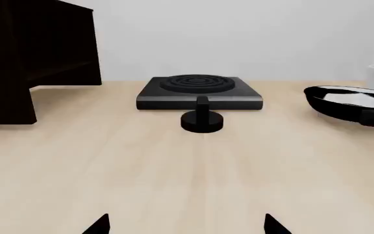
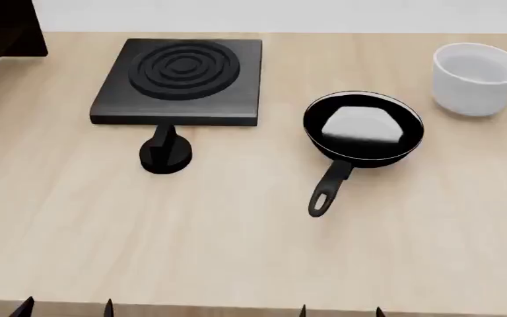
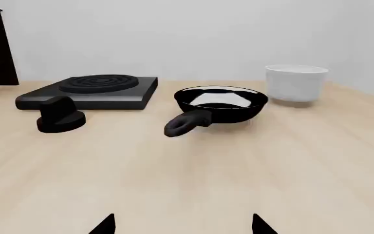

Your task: Put the frying pan on the cabinet shelf.

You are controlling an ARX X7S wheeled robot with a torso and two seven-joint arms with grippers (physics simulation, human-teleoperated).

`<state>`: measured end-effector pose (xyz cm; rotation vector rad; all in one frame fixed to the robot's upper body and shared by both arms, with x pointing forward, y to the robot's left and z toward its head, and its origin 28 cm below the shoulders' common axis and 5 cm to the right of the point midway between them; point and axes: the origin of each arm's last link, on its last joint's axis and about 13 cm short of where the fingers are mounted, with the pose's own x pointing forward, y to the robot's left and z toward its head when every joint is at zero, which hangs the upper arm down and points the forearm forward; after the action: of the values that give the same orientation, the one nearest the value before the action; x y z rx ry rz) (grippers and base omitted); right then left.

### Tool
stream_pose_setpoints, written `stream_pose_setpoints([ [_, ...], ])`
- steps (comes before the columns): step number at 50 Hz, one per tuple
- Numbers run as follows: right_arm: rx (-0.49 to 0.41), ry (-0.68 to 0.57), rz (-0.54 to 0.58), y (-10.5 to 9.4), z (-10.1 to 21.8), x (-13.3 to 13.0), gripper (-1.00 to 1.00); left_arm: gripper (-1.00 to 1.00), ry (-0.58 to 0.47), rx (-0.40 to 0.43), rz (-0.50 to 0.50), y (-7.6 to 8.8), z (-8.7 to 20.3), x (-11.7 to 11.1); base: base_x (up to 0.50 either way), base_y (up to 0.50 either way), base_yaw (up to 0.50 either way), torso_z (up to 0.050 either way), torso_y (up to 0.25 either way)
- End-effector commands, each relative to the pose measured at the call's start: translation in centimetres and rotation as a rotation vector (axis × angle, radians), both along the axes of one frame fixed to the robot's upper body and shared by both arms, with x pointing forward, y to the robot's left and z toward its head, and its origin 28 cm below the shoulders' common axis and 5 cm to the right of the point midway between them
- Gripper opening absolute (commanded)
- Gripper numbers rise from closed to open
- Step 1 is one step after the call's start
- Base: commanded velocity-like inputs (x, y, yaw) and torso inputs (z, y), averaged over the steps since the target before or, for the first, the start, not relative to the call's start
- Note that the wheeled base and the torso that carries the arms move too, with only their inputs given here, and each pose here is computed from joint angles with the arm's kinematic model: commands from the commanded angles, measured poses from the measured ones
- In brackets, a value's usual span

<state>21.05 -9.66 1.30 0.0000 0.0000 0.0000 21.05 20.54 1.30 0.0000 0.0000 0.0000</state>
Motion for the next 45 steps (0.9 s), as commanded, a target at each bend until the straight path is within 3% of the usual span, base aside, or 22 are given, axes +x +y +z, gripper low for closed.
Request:
stream_pose_setpoints([
  [1,0.000,0.000,0.000,0.03,0.00,0.00,1.00,1.00,0.000,0.000,0.000,0.01,0.00,0.00,0.00,0.00,0.00,0.000,0.000],
  [5,-0.031,-0.007,0.009,0.06,-0.11,-0.05,1.00,1.00,-0.011,0.025,0.006,0.02,-0.18,0.07,0.00,0.00,0.00,0.000,0.000],
  [16,-0.051,-0.011,0.002,-0.02,-0.03,-0.11,1.00,1.00,0.004,-0.002,0.002,0.03,-0.18,0.07,0.00,0.00,0.00,0.000,0.000],
  [22,-0.062,-0.026,-0.010,-0.09,0.15,-0.17,1.00,1.00,-0.018,0.054,-0.021,-0.02,-0.07,-0.08,0.00,0.00,0.00,0.000,0.000],
  [25,-0.063,-0.028,-0.012,-0.13,0.11,-0.21,1.00,1.00,-0.070,0.009,-0.042,-0.11,0.26,-0.40,0.00,0.00,0.00,0.000,0.000],
  [45,-0.053,-0.016,-0.008,-0.12,-0.14,-0.28,1.00,1.00,-0.058,0.005,-0.036,0.02,0.00,-0.24,0.00,0.00,0.00,0.048,0.000],
])
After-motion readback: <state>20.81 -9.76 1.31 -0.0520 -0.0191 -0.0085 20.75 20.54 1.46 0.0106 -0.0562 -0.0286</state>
